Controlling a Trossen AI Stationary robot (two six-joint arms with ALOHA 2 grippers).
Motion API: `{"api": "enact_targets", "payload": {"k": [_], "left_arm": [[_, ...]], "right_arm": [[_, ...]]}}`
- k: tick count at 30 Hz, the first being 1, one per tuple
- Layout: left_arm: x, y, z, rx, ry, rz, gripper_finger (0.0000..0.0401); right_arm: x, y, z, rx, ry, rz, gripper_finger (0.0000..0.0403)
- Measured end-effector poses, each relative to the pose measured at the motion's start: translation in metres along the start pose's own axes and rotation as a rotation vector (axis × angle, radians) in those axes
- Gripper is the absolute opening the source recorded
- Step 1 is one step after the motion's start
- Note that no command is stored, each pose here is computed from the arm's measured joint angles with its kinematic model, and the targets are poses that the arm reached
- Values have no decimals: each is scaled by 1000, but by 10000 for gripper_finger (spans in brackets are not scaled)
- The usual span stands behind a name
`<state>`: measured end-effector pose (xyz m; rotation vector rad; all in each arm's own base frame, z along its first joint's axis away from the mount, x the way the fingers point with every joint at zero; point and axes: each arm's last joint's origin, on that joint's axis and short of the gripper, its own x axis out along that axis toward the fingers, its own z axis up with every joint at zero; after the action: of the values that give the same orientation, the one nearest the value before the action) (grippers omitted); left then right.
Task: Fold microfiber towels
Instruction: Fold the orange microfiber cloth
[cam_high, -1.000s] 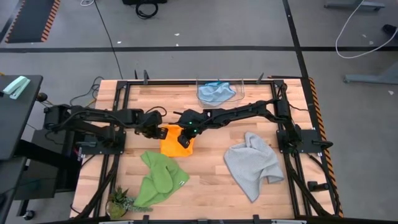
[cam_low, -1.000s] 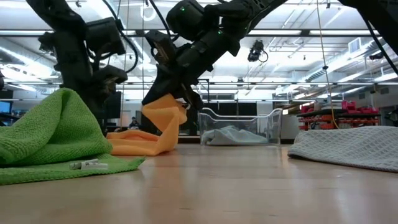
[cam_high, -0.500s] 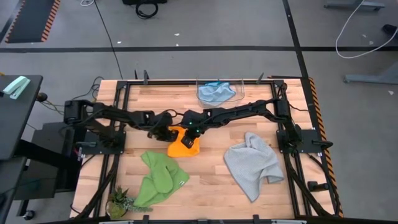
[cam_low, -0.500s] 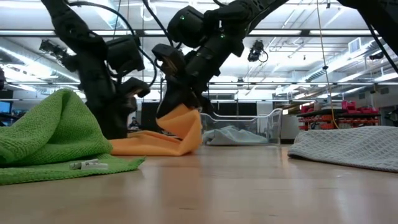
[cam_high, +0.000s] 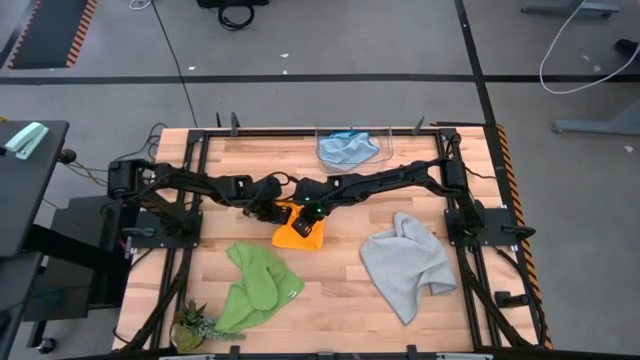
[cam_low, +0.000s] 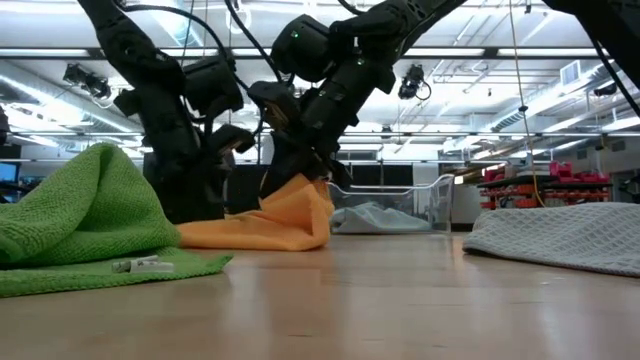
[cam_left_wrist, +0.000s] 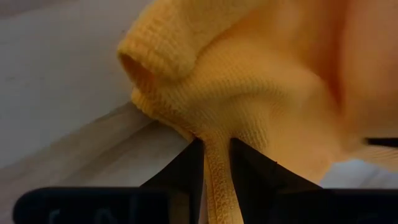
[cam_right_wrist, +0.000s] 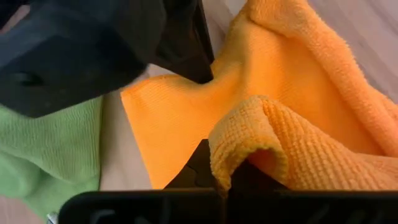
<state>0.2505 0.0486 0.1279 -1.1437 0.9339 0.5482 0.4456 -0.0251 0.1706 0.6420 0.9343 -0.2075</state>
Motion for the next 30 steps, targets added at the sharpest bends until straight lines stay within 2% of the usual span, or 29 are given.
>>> {"api": "enact_targets", "payload": {"k": [9,21,30], "left_arm": [[-5,-3,4,-6,-40,-30,81],[-4,-1,7,-20,-56,-17,89],[-4,-3,8,-13,-69,-39,85]], "right_arm": [[-2,-6,14,50,-86,28,0],[3,-21,21,48,-51,92,4],[3,-19,22,14,-33,158,72]]}}
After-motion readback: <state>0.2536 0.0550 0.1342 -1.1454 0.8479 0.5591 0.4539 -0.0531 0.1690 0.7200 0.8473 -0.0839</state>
